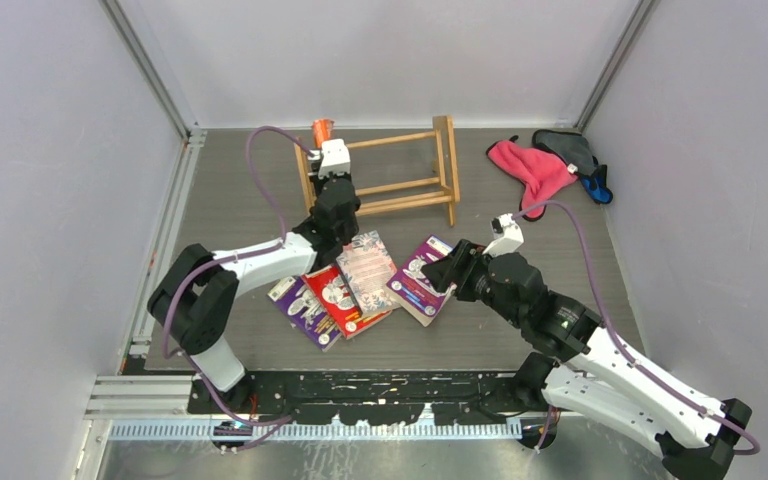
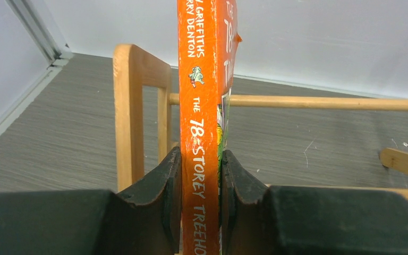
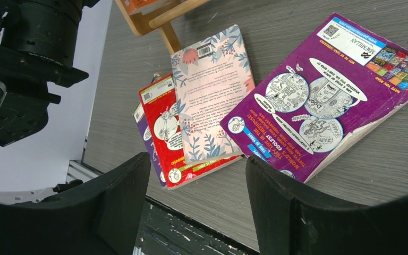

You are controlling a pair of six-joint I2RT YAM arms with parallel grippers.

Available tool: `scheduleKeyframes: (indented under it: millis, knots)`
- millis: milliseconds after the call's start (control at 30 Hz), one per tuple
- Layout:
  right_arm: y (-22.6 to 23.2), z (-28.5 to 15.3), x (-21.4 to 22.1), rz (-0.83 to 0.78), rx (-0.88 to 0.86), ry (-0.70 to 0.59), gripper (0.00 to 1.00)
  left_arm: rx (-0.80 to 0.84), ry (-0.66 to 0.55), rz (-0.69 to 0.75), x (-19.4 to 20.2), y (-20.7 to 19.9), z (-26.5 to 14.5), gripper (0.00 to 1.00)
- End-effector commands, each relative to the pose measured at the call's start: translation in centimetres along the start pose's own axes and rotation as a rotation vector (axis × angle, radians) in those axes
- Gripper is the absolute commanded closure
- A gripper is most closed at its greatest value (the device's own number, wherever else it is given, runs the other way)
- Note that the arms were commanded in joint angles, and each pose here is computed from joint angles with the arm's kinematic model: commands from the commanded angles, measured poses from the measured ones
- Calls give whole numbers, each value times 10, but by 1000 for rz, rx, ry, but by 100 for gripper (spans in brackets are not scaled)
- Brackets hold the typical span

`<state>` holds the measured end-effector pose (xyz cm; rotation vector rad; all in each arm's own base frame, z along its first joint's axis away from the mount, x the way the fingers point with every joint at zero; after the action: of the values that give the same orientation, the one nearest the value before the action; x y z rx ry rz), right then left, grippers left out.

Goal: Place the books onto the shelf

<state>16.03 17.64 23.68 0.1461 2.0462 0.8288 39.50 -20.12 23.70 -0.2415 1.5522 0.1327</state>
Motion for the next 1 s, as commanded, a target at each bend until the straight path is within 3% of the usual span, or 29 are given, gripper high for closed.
scheduleKeyframes:
  millis: [0, 967]
  knots:
    - [9, 1, -14, 5, -30, -56, 29, 2, -73, -170, -23, -4, 7, 100]
    - [-7, 36, -2, 70, 0, -30, 29, -22, -40, -122, 8, 19, 31, 100]
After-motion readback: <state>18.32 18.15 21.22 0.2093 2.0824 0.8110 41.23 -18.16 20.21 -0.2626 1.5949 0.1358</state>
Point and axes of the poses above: each gripper's point midway between its finger pads, its own z axis out along the fingers, its own y axis along the line the jaws close on, x = y × z, the point moved 4 cm from there along -z, back along the fingers, and after that the axes turned 3 degrees about -z, right-handed, at the moved point
